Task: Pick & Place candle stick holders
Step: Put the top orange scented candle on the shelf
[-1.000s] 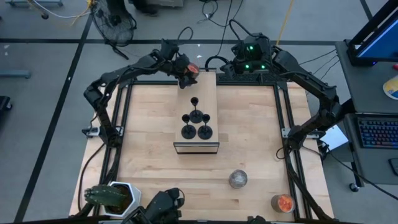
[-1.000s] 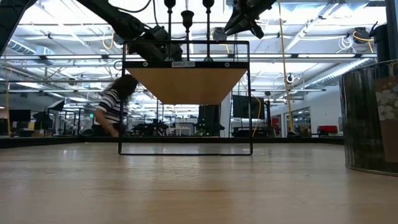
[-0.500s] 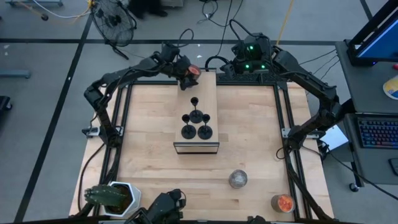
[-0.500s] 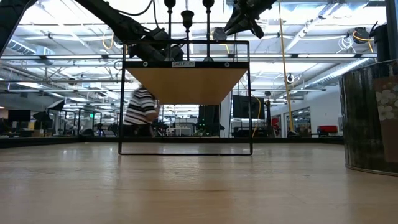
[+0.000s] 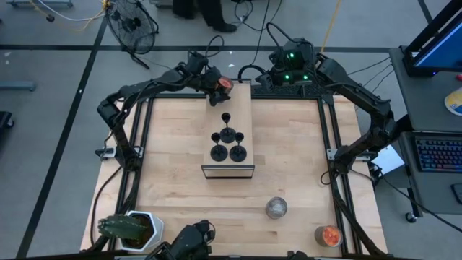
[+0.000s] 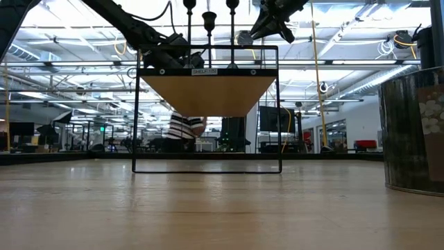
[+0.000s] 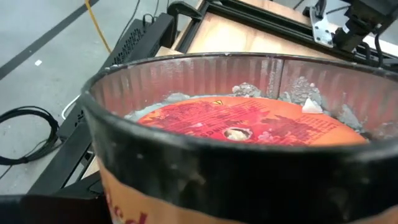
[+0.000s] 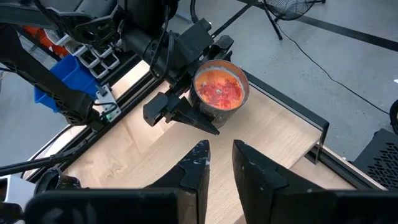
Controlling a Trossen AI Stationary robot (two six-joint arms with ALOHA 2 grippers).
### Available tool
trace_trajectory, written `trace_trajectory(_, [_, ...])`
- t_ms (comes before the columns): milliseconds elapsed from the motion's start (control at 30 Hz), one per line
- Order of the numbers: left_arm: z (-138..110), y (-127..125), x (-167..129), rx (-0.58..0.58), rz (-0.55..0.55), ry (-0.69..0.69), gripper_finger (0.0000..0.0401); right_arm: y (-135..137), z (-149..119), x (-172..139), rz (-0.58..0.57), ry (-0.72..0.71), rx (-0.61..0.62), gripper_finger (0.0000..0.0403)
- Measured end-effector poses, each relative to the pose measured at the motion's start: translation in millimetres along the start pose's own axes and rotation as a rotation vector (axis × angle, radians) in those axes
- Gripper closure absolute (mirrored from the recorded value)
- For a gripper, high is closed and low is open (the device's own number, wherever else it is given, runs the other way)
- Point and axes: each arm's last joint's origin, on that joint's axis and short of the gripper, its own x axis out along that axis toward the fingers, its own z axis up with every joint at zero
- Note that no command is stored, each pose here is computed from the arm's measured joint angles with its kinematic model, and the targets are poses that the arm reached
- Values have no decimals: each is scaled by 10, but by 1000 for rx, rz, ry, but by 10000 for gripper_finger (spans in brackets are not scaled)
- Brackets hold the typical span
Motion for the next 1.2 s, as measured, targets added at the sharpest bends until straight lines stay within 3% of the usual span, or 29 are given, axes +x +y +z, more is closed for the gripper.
trace_trajectory(200, [-14,-7,21,-14,2,-13,52,-1,0,1,0,0,0,342])
trace_trajectory(400, [-39,-3,23,-46,21,7,16,-1,1,1,0,0,0,342])
trace_trajectory(700, [-62,-8,19,-65,15,32,37,2,7,3,3,-7,-2,342])
trace_trajectory(967, [-128,-23,13,-101,7,94,6,3,6,3,4,-6,-2,342])
trace_trajectory(1200, [-167,-30,3,-99,16,138,14,3,6,3,4,-6,-2,341])
